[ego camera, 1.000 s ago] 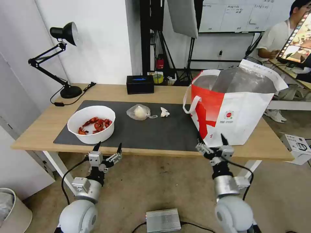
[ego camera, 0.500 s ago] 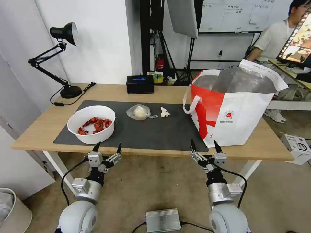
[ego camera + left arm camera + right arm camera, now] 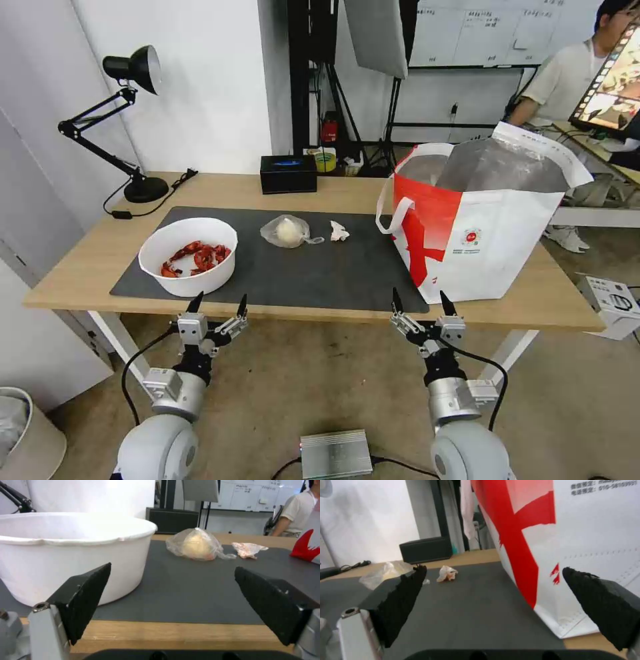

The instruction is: Pick up the trash from the table and place it into the takeout bag.

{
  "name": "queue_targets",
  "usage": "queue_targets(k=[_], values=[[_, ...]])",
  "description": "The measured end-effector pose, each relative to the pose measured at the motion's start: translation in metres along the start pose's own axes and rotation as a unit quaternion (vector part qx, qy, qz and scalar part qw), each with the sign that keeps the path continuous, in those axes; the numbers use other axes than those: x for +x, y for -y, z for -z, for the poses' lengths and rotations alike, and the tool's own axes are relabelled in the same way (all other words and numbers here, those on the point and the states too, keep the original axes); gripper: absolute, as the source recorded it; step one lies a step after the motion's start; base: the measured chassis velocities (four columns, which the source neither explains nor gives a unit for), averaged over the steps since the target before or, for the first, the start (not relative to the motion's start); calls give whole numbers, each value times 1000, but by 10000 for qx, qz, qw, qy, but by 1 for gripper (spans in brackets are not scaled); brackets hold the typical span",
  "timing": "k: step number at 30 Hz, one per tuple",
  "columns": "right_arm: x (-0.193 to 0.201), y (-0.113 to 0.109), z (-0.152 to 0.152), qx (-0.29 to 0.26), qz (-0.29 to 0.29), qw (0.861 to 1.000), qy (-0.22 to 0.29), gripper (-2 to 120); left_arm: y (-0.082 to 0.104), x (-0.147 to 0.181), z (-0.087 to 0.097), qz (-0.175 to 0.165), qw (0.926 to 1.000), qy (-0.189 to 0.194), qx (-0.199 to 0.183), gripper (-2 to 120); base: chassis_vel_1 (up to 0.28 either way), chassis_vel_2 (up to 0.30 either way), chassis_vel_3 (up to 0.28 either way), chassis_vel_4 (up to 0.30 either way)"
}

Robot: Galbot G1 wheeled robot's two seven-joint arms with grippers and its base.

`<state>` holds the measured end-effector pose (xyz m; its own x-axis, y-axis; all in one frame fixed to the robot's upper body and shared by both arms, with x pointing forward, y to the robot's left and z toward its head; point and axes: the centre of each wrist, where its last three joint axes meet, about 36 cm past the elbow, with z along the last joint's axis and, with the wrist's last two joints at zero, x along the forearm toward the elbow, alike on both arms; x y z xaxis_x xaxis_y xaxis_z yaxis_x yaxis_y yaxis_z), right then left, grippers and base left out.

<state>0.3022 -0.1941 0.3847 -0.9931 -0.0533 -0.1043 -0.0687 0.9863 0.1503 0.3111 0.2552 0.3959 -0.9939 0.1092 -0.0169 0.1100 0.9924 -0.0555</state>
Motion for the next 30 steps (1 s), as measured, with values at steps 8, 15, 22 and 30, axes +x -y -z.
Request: queue_targets(k=[8, 15, 22, 30], values=[[-1, -9, -2, -81, 199, 9998, -14, 100, 0, 2, -1, 10, 10000, -13, 9, 100, 0, 0, 0, 0], [-21, -17, -4, -90, 557, 9984, 80, 100, 1, 6, -2, 17, 10000, -27, 27, 100, 0, 0, 0, 0], [-52, -28, -15, -165, 790, 9967, 62, 100, -1, 8, -3, 70, 10000, -4, 43, 100, 0, 0, 0, 0], [-87, -34, -23, -239, 913, 9955, -87, 100, -3, 9, -7, 125, 9999, -45, 63, 100, 0, 0, 0, 0]])
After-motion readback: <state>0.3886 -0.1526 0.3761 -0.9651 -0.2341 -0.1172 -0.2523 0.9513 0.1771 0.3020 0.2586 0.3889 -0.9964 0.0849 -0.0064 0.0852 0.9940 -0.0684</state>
